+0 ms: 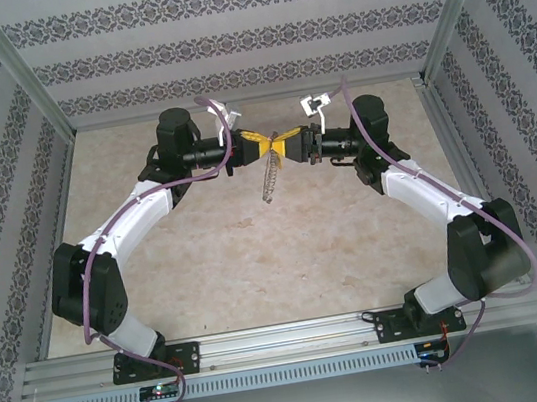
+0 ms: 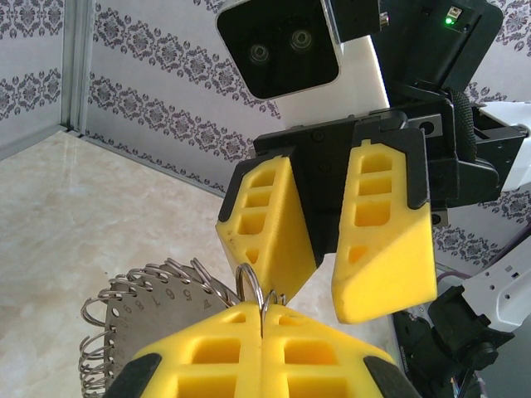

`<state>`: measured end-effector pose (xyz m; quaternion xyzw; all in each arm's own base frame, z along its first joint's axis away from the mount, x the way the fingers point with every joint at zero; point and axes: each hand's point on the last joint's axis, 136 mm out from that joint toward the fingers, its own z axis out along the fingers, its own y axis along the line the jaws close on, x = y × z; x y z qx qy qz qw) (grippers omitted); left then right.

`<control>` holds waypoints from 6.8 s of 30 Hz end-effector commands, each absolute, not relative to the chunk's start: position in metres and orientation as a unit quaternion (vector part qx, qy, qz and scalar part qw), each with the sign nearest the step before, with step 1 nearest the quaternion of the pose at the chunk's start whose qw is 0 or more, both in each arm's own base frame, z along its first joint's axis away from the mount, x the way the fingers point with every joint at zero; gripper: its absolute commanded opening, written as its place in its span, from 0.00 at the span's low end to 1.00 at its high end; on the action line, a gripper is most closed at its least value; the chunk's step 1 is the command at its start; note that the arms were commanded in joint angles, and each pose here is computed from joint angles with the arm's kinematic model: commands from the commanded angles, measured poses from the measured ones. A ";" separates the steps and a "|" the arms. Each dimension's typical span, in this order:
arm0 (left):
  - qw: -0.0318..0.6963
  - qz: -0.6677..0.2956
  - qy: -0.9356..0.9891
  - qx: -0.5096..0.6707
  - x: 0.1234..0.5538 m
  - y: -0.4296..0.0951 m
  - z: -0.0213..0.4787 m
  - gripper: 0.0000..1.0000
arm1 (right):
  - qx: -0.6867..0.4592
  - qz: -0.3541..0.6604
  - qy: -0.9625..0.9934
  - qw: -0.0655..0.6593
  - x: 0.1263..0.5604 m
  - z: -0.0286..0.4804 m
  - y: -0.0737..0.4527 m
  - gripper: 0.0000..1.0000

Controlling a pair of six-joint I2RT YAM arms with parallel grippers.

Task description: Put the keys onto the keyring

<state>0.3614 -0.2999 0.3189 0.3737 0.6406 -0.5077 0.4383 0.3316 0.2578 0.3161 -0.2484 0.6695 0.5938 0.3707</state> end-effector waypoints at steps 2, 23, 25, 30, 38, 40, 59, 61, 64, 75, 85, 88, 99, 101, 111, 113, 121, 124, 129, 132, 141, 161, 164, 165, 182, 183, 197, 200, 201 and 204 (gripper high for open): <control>0.465 -0.513 0.599 0.402 0.346 -0.301 0.353 0.00 | -0.258 0.586 0.664 0.387 0.332 0.321 0.260 0.27; 0.472 -0.500 0.616 0.383 0.356 -0.300 0.353 0.13 | -0.275 0.558 0.688 0.374 0.346 0.325 0.266 0.00; 0.481 -0.488 0.624 0.376 0.360 -0.297 0.353 0.26 | -0.283 0.545 0.697 0.369 0.349 0.321 0.266 0.00; 0.510 -0.450 0.635 0.366 0.367 -0.277 0.361 0.49 | -0.322 0.485 0.732 0.353 0.349 0.308 0.261 0.00; 0.498 -0.406 0.654 0.400 0.363 -0.251 0.362 0.57 | -0.379 0.401 0.767 0.325 0.344 0.305 0.250 0.00; 0.478 -0.405 0.659 0.417 0.361 -0.252 0.358 0.56 | -0.399 0.388 0.766 0.320 0.339 0.308 0.249 0.00; 0.334 -0.532 0.609 0.484 0.341 -0.275 0.346 0.35 | -0.493 0.376 0.734 0.278 0.305 0.326 0.266 0.00; 0.324 -0.540 0.606 0.485 0.339 -0.278 0.343 0.36 | -0.496 0.377 0.731 0.277 0.305 0.327 0.268 0.00; 0.310 -0.551 0.602 0.487 0.336 -0.283 0.338 0.36 | -0.502 0.376 0.729 0.276 0.305 0.327 0.273 0.00; 0.290 -0.555 0.606 0.491 0.332 -0.293 0.324 0.35 | -0.504 0.369 0.728 0.281 0.314 0.325 0.278 0.00; 0.279 -0.557 0.610 0.489 0.330 -0.294 0.318 0.33 | -0.502 0.364 0.729 0.290 0.318 0.326 0.278 0.00; 0.275 -0.556 0.614 0.488 0.329 -0.294 0.314 0.33 | -0.502 0.363 0.729 0.292 0.319 0.327 0.278 0.00; 0.274 -0.557 0.612 0.490 0.327 -0.295 0.314 0.16 | -0.498 0.363 0.729 0.298 0.322 0.327 0.280 0.00; 0.273 -0.557 0.613 0.489 0.327 -0.295 0.313 0.12 | -0.497 0.363 0.729 0.299 0.323 0.326 0.280 0.00; 0.300 -0.544 0.611 0.490 0.334 -0.297 0.315 0.00 | -0.458 0.374 0.735 0.333 0.331 0.339 0.267 0.22; 0.310 -0.541 0.609 0.491 0.334 -0.297 0.319 0.00 | -0.431 0.394 0.727 0.362 0.330 0.348 0.256 0.25; 0.326 -0.539 0.601 0.491 0.335 -0.298 0.331 0.00 | -0.338 0.482 0.701 0.402 0.326 0.338 0.227 0.39; 0.327 -0.540 0.600 0.491 0.335 -0.298 0.334 0.00 | -0.322 0.506 0.696 0.394 0.330 0.324 0.231 0.41; 0.327 -0.543 0.599 0.490 0.334 -0.298 0.337 0.00 | -0.314 0.531 0.683 0.391 0.335 0.317 0.239 0.41; 0.326 -0.542 0.600 0.489 0.334 -0.298 0.337 0.00 | -0.320 0.538 0.678 0.385 0.335 0.316 0.245 0.41; 0.327 -0.540 0.602 0.489 0.336 -0.298 0.337 0.00 | -0.335 0.556 0.670 0.361 0.331 0.311 0.259 0.38; 0.376 -0.509 0.610 0.476 0.349 -0.297 0.344 0.00 | -0.335 0.557 0.682 0.334 0.316 0.289 0.262 0.00; 0.386 -0.506 0.610 0.473 0.350 -0.297 0.348 0.00 | -0.336 0.557 0.687 0.325 0.310 0.279 0.267 0.00; 0.389 -0.504 0.611 0.472 0.351 -0.297 0.348 0.00 | -0.337 0.554 0.690 0.322 0.308 0.276 0.269 0.00; 0.418 -0.492 0.617 0.450 0.354 -0.293 0.349 0.00 | -0.346 0.468 0.730 0.359 0.306 0.259 0.282 0.00; 0.419 -0.491 0.618 0.449 0.353 -0.293 0.348 0.00 | -0.346 0.467 0.730 0.358 0.307 0.259 0.282 0.00; 0.427 -0.463 0.662 0.405 0.351 -0.275 0.311 0.26 | -0.337 0.458 0.731 0.378 0.325 0.277 0.269 0.00; 0.414 -0.467 0.665 0.409 0.345 -0.275 0.304 0.26 | -0.331 0.459 0.730 0.384 0.330 0.286 0.269 0.00; 0.407 -0.469 0.667 0.412 0.342 -0.276 0.301 0.26 | -0.329 0.459 0.730 0.385 0.331 0.289 0.269 0.00; 0.394 -0.474 0.667 0.418 0.332 -0.277 0.298 0.27 | -0.325 0.459 0.731 0.387 0.334 0.295 0.269 0.00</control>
